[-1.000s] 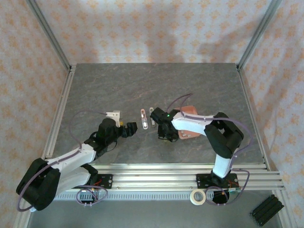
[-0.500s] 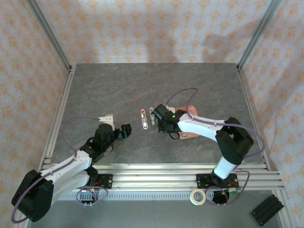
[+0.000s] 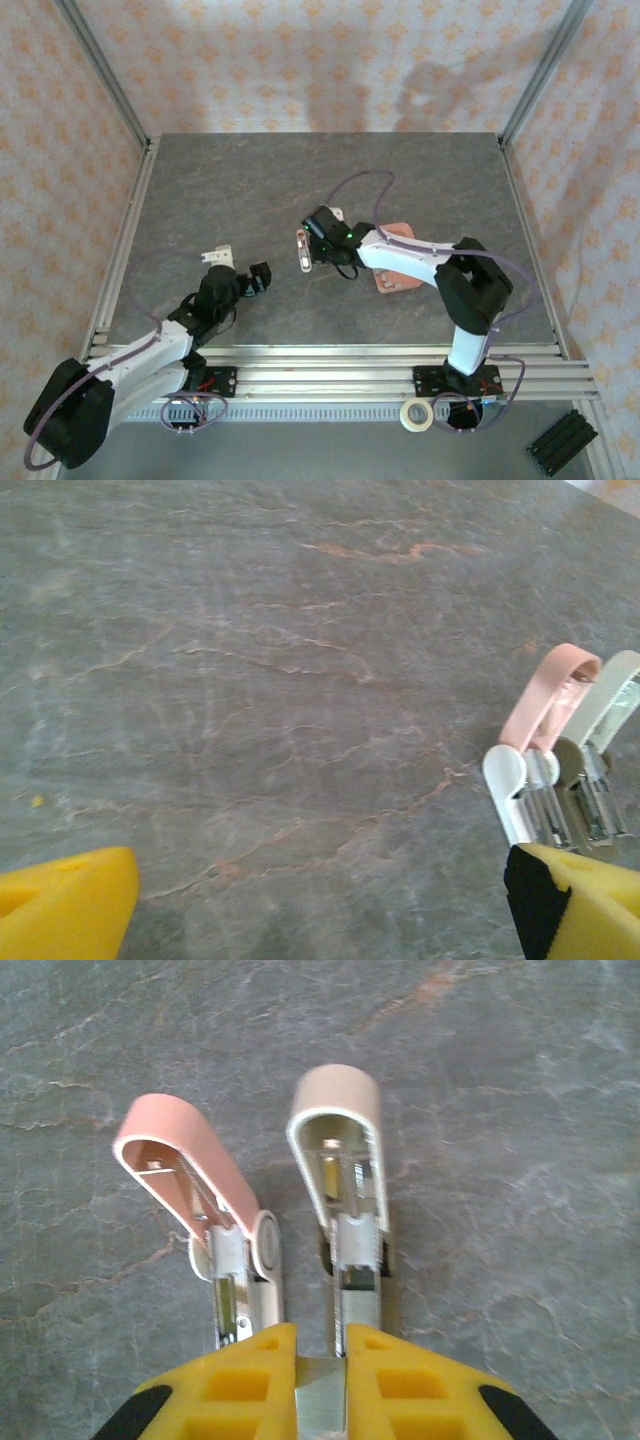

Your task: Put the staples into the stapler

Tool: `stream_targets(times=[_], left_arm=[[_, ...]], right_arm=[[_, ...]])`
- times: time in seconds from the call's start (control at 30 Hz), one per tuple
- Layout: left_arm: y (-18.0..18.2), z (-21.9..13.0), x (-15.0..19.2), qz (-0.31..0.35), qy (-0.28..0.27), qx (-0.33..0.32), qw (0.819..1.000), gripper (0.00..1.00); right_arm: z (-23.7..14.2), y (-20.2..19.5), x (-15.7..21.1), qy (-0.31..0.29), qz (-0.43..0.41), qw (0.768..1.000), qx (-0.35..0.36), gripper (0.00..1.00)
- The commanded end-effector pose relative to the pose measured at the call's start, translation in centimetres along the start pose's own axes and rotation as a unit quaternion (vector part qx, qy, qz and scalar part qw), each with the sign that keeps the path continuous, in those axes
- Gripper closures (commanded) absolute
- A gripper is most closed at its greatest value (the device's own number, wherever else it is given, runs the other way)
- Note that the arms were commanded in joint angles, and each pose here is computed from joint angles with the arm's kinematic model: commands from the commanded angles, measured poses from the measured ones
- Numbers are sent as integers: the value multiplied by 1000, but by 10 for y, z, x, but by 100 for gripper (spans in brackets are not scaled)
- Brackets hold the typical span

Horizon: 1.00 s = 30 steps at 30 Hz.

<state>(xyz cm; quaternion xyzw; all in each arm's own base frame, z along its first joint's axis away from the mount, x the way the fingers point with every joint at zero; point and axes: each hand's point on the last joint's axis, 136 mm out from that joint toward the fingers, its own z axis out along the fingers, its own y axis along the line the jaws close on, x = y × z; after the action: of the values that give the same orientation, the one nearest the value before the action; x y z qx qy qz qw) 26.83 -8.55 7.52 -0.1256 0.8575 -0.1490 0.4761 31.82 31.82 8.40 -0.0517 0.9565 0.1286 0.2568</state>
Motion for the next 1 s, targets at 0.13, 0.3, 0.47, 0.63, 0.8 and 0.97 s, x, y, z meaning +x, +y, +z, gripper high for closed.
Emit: stream_targets(times=[0.13,0.3,0.47,0.63,0.8,0.97], left_arm=[[24,-9,-9,10,-50,-47,998,4],[30,-7,-3,13,-47,-58,997,3],[30,-3,1,31,-35,-62,997,2],[28,1,3,39,-25,-62,997,2],[28,4,5,40,-21,-62,997,2],[26,4,3,39,-22,-59,997,2]], right_arm=[[15,32,-14,-10,-39,999,-22,84],[30,39,-5,14,-47,999,-21,85],[38,37,5,33,-62,998,-4,85],[38,33,4,34,-69,997,10,85],[36,29,7,33,-70,997,13,85],[39,26,12,40,-69,997,15,85]])
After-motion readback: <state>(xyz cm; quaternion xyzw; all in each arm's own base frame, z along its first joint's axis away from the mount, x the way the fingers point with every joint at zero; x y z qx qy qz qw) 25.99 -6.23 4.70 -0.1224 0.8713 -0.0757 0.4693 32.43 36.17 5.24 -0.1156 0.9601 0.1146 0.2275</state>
